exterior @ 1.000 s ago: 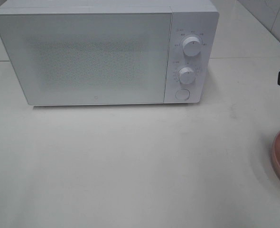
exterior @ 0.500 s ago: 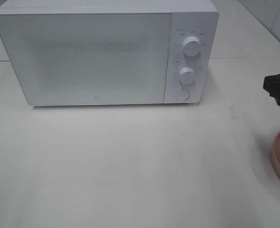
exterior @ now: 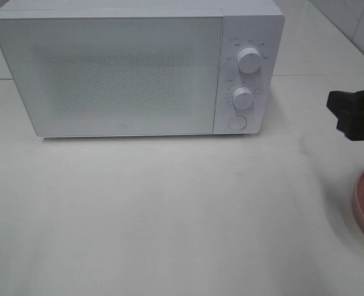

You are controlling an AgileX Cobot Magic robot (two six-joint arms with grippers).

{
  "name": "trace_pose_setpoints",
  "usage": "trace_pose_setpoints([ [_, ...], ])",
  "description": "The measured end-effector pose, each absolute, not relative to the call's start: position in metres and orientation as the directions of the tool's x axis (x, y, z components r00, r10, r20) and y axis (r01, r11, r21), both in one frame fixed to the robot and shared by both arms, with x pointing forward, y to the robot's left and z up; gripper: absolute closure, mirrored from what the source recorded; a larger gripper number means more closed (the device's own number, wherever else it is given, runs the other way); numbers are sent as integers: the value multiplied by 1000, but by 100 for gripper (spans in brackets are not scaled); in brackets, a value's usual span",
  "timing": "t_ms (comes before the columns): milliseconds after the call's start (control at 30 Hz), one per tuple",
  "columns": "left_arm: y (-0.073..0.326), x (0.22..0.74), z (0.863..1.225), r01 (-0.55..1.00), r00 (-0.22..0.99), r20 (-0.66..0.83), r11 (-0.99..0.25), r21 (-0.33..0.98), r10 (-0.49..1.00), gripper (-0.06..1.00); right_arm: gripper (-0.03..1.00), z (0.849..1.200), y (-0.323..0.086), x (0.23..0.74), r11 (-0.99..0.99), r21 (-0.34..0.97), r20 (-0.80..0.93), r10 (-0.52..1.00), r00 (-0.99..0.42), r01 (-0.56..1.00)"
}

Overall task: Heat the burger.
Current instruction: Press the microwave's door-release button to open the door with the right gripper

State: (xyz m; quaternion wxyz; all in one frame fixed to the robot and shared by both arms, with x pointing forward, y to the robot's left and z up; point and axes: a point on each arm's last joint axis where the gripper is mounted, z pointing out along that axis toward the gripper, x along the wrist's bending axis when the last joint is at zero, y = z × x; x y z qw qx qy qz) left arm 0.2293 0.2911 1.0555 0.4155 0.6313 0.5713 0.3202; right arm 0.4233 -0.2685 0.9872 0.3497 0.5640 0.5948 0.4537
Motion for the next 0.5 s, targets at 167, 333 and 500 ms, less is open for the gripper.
trace_pose_setpoints([
  [167,291,229,1056,455,142,-70,-2,890,987,-4,22,971,-256,422,-26,923,90,985,-150,385],
  [333,291,229,1056,455,142,-70,-2,890,987,-4,22,964,-243,423,20,922,53,983,-176,387],
  [500,291,229,1056,455,142,-70,-2,890,987,-4,22,956,-233,424,54,918,17,984,-177,392],
])
